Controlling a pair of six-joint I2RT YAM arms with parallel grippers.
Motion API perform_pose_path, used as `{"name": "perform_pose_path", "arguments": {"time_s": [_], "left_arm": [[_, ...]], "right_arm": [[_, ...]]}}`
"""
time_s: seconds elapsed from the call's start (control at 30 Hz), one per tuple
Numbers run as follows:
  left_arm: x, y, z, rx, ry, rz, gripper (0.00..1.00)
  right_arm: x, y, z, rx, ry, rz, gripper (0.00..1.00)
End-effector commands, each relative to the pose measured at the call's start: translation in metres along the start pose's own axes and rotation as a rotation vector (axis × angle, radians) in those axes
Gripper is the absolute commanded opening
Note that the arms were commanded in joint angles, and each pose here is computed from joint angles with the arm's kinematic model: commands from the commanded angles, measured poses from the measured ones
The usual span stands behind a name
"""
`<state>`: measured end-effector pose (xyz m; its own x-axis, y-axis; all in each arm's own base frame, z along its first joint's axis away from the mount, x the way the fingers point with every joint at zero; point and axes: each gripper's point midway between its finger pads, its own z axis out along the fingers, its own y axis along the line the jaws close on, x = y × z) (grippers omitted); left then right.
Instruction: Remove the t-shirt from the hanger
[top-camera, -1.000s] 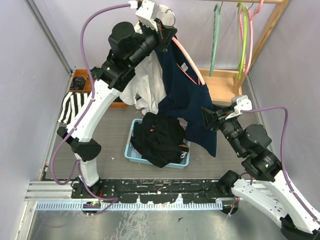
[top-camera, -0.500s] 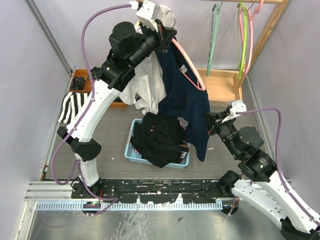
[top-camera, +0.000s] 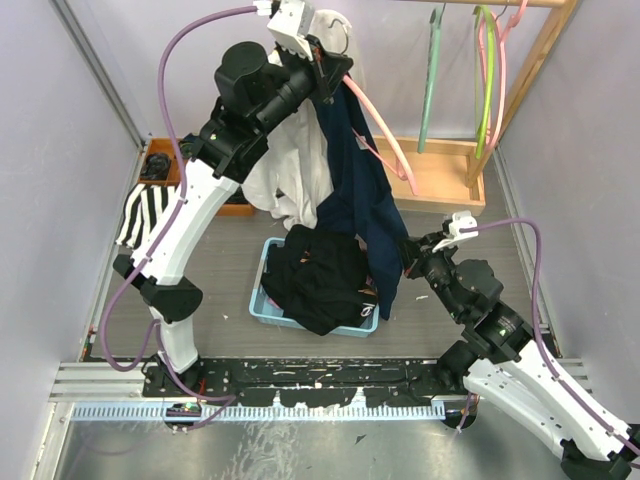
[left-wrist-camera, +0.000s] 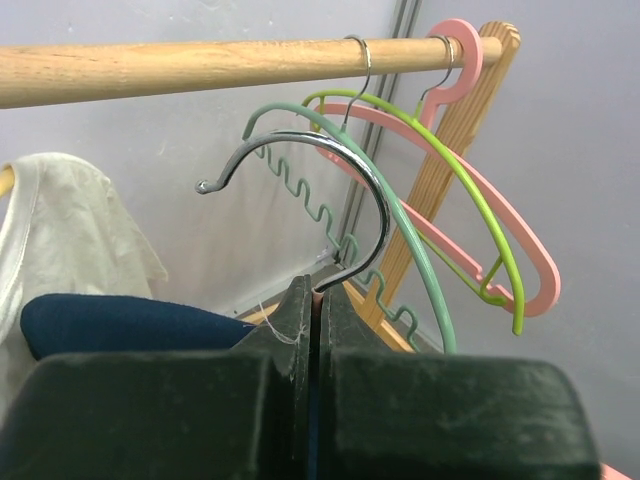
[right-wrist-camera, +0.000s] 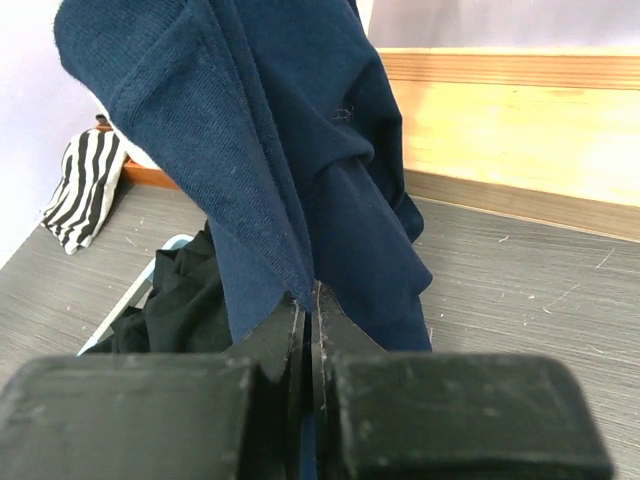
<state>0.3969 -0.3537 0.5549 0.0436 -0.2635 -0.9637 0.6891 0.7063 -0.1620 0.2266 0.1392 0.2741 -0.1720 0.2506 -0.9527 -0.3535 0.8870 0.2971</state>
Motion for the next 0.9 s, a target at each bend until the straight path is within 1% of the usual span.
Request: {"name": "perform_pose_path", "arguments": {"time_s": [0.0,0.1,0.13,0.2,0.27,0.3,0.37,0.47,0.6,0.7,0.87], "left_arm": [[-0.066,-0.005,-0.017,0.013,-0.179,0.004,0.0],[-0.056,-0.008,-0.016,0.039,-0.155,-0.009,0.0],[-0.054,-0.011,-0.017,0.051,-0.15,-0.017,0.0],[-0.046,-0.015,-0.018,0.076,-0.134,-0.035,0.0],[-0.039,-0.023,-0.022,0.122,-0.124,-0.051,0.0],[-0.034,-0.026,-0.023,0.143,-0.12,-0.059,0.0],[-0.025,-0.027,-0.026,0.151,-0.109,-0.062,0.0],[-0.014,-0.028,-0.028,0.153,-0.084,-0.061,0.0],[0.0,-0.03,-0.031,0.161,-0.048,-0.05,0.0],[0.017,-0.034,-0.032,0.161,-0.008,-0.032,0.0],[0.045,-0.036,-0.029,0.145,0.047,-0.021,0.0]], "right_arm": [[-0.007,0.001,0.001,0.01,-0.027,0.038,0.01],[-0.016,0.001,0.001,0.014,-0.044,0.026,0.04],[-0.02,0.001,0.0,0.017,-0.052,0.02,0.08],[-0.032,0.001,-0.002,0.024,-0.073,-0.002,0.21],[-0.049,-0.002,-0.006,0.047,-0.105,-0.023,0.39],[-0.057,-0.005,-0.008,0.071,-0.12,-0.036,0.45],[-0.078,-0.015,-0.014,0.139,-0.157,-0.053,0.52],[-0.107,-0.028,-0.026,0.228,-0.203,-0.086,0.55],[-0.144,-0.032,-0.041,0.275,-0.282,-0.11,0.59],[-0.167,-0.026,-0.047,0.258,-0.33,-0.124,0.59],[-0.195,-0.003,-0.045,0.168,-0.374,-0.142,0.59]]}}
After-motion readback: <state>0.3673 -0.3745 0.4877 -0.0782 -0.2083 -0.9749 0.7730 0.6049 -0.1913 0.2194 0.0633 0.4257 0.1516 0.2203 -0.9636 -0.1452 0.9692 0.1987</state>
